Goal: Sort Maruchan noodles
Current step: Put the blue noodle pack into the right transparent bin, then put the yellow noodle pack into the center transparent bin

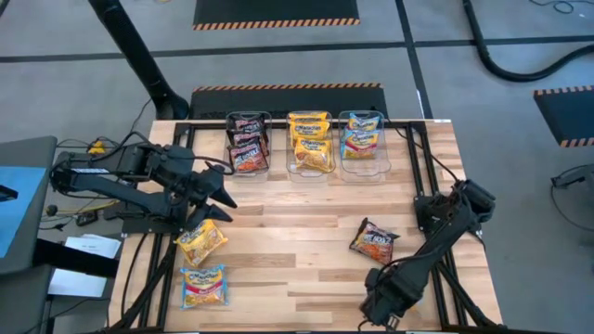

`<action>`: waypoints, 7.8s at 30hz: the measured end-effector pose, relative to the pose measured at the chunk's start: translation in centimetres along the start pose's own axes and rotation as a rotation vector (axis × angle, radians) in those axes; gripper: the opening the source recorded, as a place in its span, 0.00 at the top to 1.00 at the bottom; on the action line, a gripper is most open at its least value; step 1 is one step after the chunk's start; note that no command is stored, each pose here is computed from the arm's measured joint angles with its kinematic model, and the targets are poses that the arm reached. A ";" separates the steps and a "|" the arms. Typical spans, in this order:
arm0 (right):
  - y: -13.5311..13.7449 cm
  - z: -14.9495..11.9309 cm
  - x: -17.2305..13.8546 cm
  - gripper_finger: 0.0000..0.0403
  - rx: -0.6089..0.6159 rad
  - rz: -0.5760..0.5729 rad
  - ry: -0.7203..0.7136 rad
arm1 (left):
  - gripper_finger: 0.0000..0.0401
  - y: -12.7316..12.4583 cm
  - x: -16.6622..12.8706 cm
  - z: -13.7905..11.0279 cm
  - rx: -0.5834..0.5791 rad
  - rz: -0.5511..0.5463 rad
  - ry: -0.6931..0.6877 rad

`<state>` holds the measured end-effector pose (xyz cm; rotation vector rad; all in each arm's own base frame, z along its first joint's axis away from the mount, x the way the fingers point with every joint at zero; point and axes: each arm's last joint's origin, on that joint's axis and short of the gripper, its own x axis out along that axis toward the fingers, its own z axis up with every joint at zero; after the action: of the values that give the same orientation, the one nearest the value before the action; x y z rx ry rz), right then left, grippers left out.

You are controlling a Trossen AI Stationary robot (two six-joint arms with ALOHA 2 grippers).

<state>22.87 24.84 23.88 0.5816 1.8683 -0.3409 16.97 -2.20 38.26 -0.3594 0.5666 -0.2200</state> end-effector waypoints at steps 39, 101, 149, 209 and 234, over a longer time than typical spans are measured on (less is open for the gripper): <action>-1.6 2.6 8.1 0.65 -0.086 -0.026 -0.013 | 0.51 0.2 0.0 0.1 -0.078 0.056 -0.027; -4.0 9.3 -8.9 1.00 0.006 -0.179 -0.337 | 0.51 0.2 0.0 0.1 -0.070 0.057 -0.026; -25.8 23.6 -13.2 1.00 -0.014 -0.724 -0.270 | 0.51 4.6 -1.5 1.4 0.000 0.505 -0.155; -31.0 26.4 -8.4 0.59 -0.165 -0.416 -0.204 | 0.51 5.5 -2.0 1.5 -0.049 0.577 -0.182; -30.9 25.3 -9.1 0.58 -0.173 -0.210 -0.115 | 0.51 5.5 -2.0 1.5 -0.050 0.577 -0.183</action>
<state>28.70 -15.66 21.93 0.2440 1.8290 -0.3384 16.76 3.89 38.29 -0.2480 0.4738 0.3793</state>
